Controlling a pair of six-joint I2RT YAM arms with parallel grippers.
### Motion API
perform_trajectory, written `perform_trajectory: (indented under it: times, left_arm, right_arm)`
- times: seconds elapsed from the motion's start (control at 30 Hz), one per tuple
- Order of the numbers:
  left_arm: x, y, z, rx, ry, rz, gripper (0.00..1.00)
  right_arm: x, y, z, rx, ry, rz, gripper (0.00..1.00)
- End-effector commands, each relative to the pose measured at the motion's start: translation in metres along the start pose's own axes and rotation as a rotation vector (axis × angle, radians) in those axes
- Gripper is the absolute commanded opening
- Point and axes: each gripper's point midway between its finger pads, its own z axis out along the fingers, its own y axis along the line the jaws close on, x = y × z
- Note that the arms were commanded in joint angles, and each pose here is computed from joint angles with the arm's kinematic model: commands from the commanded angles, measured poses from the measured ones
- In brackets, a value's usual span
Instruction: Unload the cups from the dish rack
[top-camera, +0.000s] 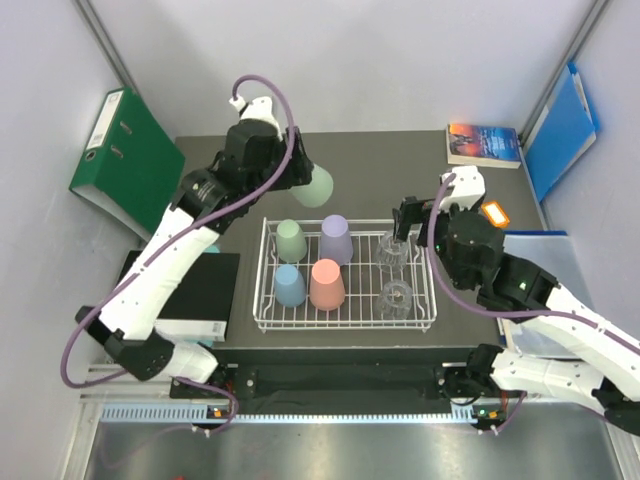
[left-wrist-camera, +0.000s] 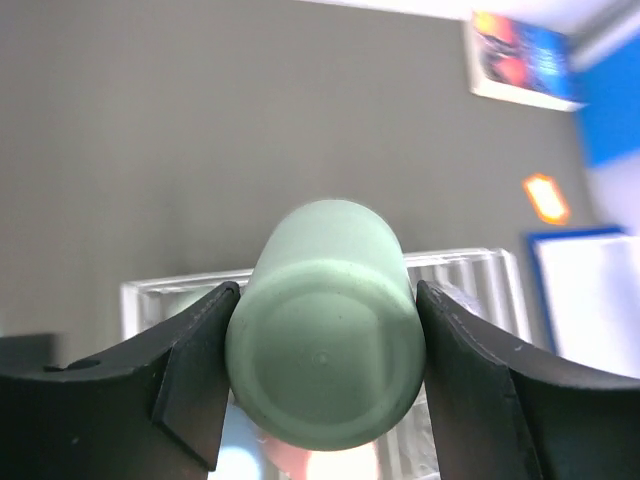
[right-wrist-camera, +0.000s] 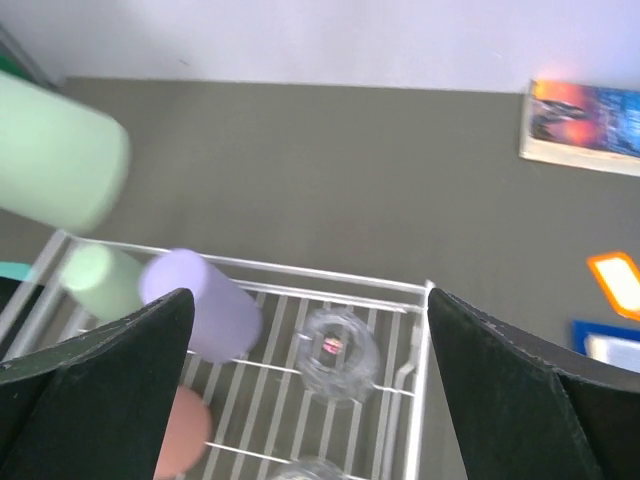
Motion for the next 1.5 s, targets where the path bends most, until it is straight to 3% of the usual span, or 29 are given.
perform_trajectory:
  times: [0.0, 0.03, 0.07, 0.13, 0.17, 0.4, 0.57, 0.9, 0.93, 1.03, 1.07, 1.13, 1.2, 1.23, 1.27, 1.3, 1.33, 1.37, 1.47]
  left_arm:
    - [-0.036, -0.045, -0.032, 0.451, -0.082, -0.283, 0.00]
    - [-0.018, -0.040, -0.019, 0.473, -0.036, -0.328, 0.00]
    - [-0.041, -0.050, -0.034, 0.594, -0.117, -0.361, 0.00]
    - [-0.029, -0.050, -0.031, 0.717, -0.058, -0.467, 0.00]
    - [-0.051, -0.053, -0.043, 0.811, -0.149, -0.475, 0.00]
    - [-0.040, -0.076, -0.054, 1.150, -0.042, -0.647, 0.00]
    - [-0.026, -0.084, -0.049, 1.166, 0.014, -0.651, 0.00]
    - [0.000, -0.091, -0.050, 1.144, 0.093, -0.631, 0.00]
    - [0.003, -0.093, -0.051, 1.144, 0.104, -0.625, 0.00]
    - [0.012, -0.093, -0.048, 1.124, 0.116, -0.619, 0.00]
    - [0.014, -0.092, -0.047, 1.114, 0.117, -0.615, 0.00]
    - [0.013, -0.090, -0.046, 1.094, 0.107, -0.601, 0.00]
    - [0.015, -0.088, -0.041, 1.043, 0.108, -0.563, 0.00]
    - [0.012, -0.085, -0.037, 1.007, 0.085, -0.556, 0.05]
    - [0.010, -0.083, -0.035, 0.983, 0.049, -0.499, 0.18]
    - [0.010, -0.078, -0.030, 0.918, 0.064, -0.488, 0.62]
    - [0.004, -0.068, -0.026, 0.861, 0.036, -0.472, 0.87]
    - [-0.002, -0.052, -0.013, 0.746, -0.029, -0.445, 0.99]
    - [-0.022, -0.007, 0.001, 0.499, -0.109, -0.443, 0.99]
  right_arm:
    - [-0.054, 0.019, -0.008, -0.143, -0.111, 0.184, 1.00]
    - [-0.060, 0.021, -0.009, -0.169, -0.121, 0.206, 0.99]
    - [-0.066, 0.030, -0.012, -0.230, -0.126, 0.248, 0.99]
    - [-0.078, 0.031, -0.016, -0.315, -0.143, 0.294, 0.97]
    - [-0.088, 0.034, -0.021, -0.363, -0.164, 0.345, 0.95]
    - [-0.095, 0.068, -0.032, -0.684, -0.159, 0.448, 0.89]
    - [-0.093, 0.078, -0.022, -0.722, -0.144, 0.476, 0.82]
    - [-0.088, 0.101, 0.006, -0.781, -0.101, 0.511, 0.82]
    - [-0.088, 0.103, 0.006, -0.795, -0.098, 0.516, 0.79]
    - [-0.084, 0.111, 0.014, -0.814, -0.066, 0.525, 0.34]
    - [-0.080, 0.113, 0.017, -0.811, -0.050, 0.525, 0.13]
    - [-0.075, 0.112, 0.019, -0.804, -0.036, 0.521, 0.00]
    - [-0.070, 0.108, 0.018, -0.781, -0.019, 0.512, 0.00]
    - [-0.068, 0.104, 0.020, -0.755, -0.023, 0.500, 0.00]
    - [-0.072, 0.099, 0.017, -0.732, -0.035, 0.498, 0.00]
    - [-0.065, 0.090, 0.022, -0.667, -0.013, 0.496, 0.00]
    - [-0.065, 0.082, 0.022, -0.628, -0.017, 0.471, 0.00]
    - [-0.077, 0.073, 0.021, -0.588, -0.043, 0.461, 0.00]
    - [-0.088, 0.034, 0.027, -0.385, -0.054, 0.426, 0.00]
